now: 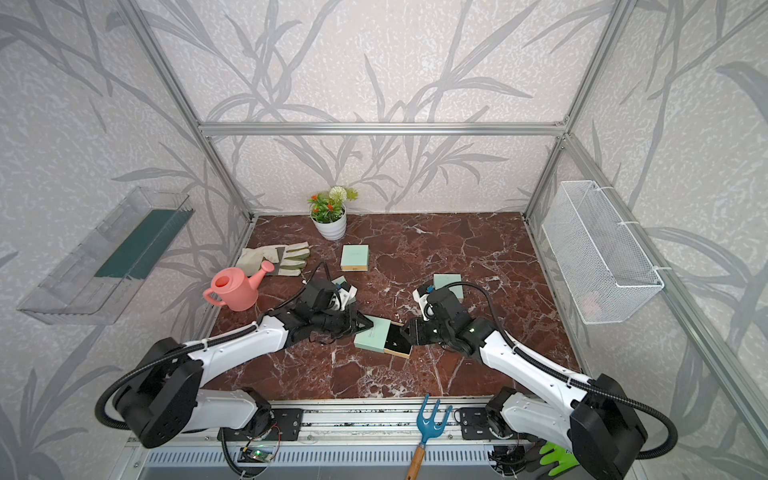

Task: Take out the earrings from the drawer-style jewelry box
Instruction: Pick up the earring from the drawer.

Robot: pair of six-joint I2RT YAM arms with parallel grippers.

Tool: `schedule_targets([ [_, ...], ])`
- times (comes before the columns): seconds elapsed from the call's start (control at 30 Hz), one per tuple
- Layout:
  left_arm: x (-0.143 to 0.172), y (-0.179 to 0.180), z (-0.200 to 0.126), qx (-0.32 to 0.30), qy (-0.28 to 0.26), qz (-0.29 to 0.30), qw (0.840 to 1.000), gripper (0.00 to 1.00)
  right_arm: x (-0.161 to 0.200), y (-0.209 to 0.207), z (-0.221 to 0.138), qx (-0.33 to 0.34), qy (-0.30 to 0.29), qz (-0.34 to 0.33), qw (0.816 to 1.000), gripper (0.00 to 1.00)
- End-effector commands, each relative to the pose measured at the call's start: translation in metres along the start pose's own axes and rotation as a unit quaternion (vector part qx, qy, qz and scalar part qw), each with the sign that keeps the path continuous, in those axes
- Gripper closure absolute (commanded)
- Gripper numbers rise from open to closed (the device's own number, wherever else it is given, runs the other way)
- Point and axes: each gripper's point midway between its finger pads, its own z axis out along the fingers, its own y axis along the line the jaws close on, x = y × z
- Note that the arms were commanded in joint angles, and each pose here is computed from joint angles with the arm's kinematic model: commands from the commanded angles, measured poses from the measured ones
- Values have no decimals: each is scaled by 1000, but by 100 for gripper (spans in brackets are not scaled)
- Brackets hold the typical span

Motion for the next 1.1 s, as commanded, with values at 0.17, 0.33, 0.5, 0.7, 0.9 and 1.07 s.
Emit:
schedule_targets([
  [0.17, -2, -15, -45, -17, -56, 56, 997, 29, 12, 0, 28, 48, 64, -40, 996, 56],
  [0.33, -7, -18, -73, -36, -110, 85, 990, 10, 18, 5, 42, 54, 88, -50, 993, 60],
  [0.5, -8, -23, -88, -39, -131, 98, 986, 10, 23, 3, 51, 74, 107, -56, 990, 65],
  [0.7, -6, -22, -88, -36, -126, 97, 987, 10, 28, 2, 60, 92, 124, -61, 986, 72],
  [0.9, -4, -21, -89, -35, -128, 96, 987, 10, 30, -4, 62, 108, 129, -63, 984, 78],
  [1.07, -5, -23, -91, -33, -131, 97, 986, 11, 31, -7, 63, 115, 131, -63, 983, 79],
])
